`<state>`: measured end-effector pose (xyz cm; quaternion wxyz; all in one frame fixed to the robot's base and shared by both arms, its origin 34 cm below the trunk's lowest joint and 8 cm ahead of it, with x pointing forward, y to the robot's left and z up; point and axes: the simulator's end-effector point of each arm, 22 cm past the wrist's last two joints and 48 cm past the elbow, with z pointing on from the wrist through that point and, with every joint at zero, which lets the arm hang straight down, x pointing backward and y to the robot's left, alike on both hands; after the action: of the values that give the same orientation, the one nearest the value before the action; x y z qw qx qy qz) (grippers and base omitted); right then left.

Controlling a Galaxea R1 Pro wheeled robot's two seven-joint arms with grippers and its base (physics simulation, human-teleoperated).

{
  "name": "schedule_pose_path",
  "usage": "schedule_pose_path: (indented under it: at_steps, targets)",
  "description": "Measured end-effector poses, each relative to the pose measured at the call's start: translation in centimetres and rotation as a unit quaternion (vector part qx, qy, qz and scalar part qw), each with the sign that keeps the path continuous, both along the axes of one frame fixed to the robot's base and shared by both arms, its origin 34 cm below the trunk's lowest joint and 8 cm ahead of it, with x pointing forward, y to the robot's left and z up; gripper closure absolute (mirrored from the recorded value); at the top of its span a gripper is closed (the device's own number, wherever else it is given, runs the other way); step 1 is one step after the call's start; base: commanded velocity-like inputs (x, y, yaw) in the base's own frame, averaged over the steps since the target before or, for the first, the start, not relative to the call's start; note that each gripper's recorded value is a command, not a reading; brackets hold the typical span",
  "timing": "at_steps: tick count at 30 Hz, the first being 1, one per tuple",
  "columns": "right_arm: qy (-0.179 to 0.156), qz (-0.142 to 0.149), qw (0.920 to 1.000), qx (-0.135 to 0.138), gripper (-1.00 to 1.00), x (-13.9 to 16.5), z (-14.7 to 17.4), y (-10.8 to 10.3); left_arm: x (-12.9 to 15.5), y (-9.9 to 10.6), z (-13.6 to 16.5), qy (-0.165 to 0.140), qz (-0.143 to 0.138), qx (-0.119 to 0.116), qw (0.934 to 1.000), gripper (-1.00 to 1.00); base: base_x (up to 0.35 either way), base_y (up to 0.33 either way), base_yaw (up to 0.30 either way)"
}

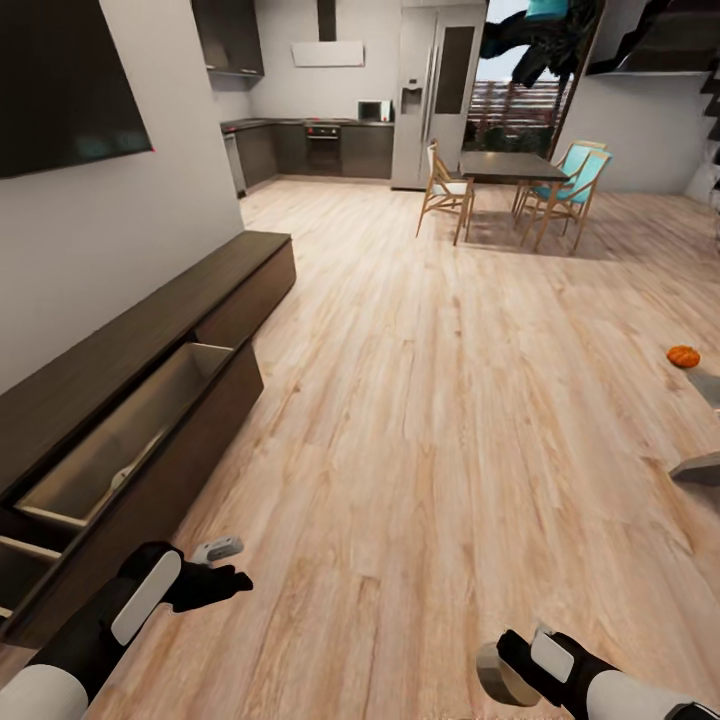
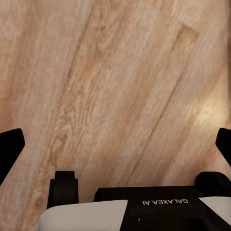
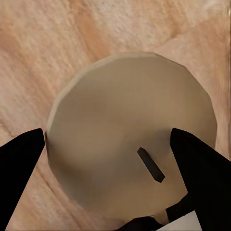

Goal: Place each of the two pumpkins and all three candles from the living room inside a cabinet in the living room (use any cabinet), then make sure every cabinet is closed, and position the cauldron so it is next to a table in the living room.

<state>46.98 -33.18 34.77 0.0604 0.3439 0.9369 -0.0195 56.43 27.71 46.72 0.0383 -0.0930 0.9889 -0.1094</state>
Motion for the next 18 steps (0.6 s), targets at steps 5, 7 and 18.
schedule_pose_path:
  at_steps: [5,7,18]
  targets:
    - [-0.005,-0.002,1.0,-0.002,1.0,0.2,0.1,-0.1,0.1,0.0,0.1,-0.001,0.0,0.0,1.0,-1.0,0.011,0.0,-0.278]
    - [-0.005,-0.003,1.0,-0.002,1.0,0.3,0.2,-0.1,0.1,-0.5,0.2,-0.002,-0.001,-0.003,1.0,-1.0,0.12,0.0,-0.278]
    - [-0.011,-0.027,0.9996,0.005,1.0,0.5,0.4,0.1,0.1,-1.7,-0.1,-0.01,-0.023,0.013,0.9996,-1.0,0.286,0.0,-0.239]
